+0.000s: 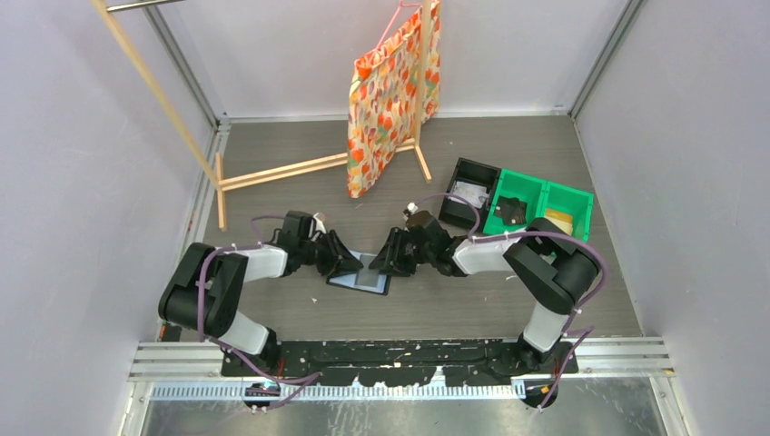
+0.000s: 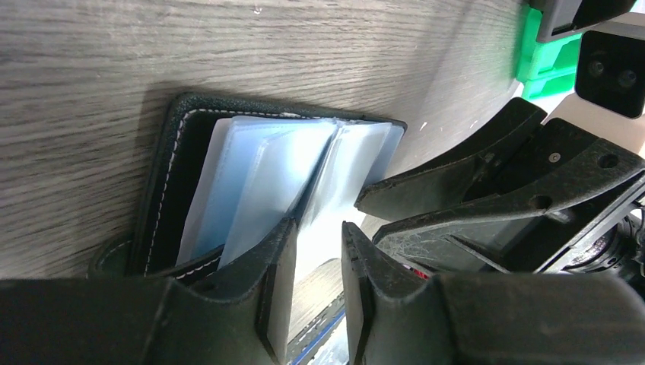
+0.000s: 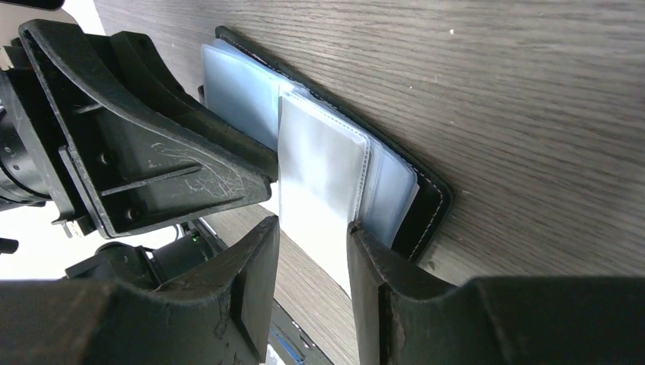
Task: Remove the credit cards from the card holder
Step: Remove the credit card from the card holder.
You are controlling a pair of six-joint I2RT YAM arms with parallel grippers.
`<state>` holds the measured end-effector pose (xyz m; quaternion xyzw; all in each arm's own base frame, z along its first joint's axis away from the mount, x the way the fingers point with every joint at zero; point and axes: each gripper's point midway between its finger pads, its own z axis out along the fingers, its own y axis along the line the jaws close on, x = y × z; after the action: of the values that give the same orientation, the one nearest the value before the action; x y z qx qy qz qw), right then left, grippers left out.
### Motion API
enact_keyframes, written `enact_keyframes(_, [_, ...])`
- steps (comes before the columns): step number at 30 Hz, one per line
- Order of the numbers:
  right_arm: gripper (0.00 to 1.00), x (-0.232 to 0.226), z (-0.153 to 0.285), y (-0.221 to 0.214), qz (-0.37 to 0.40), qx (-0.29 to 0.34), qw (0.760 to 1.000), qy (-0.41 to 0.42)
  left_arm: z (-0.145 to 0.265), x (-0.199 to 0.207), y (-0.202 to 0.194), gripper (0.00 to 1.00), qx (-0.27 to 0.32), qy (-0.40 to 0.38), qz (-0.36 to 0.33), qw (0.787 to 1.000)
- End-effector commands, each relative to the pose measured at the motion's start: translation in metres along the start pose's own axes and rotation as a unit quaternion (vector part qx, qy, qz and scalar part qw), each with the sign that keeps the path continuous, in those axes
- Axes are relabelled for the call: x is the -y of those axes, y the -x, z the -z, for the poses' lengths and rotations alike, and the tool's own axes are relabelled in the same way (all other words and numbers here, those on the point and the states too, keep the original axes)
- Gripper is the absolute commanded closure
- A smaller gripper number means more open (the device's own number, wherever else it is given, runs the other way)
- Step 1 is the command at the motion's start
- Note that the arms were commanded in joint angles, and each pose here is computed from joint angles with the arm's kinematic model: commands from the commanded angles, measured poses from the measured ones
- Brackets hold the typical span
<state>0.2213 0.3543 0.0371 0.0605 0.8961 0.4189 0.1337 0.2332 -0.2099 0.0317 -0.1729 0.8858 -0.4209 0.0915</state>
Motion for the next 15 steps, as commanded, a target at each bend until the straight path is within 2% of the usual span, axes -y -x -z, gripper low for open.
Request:
enact_keyframes(1, [0.56,-0.0136,-0.0091,0.0042,-0.001,0.001,1.0,0.024,-0.0011,0.0034,-0.0003,0.69,-0.006,-0.017,-0.008,1.0])
enact_keyframes(5, [0.56,-0.0177,-0.0127,0.0021,-0.008,-0.008,0.999,0.039,-0.001,0.001,-0.0018,0.67,-0.005,-0.016,-0.007,1.0])
enact_keyframes(15, [0.56,-0.0139,-0.0124,0.0006,-0.011,-0.007,0.999,0.036,0.0026,0.0057,-0.0005,0.96,0.002,-0.021,-0.011,1.0])
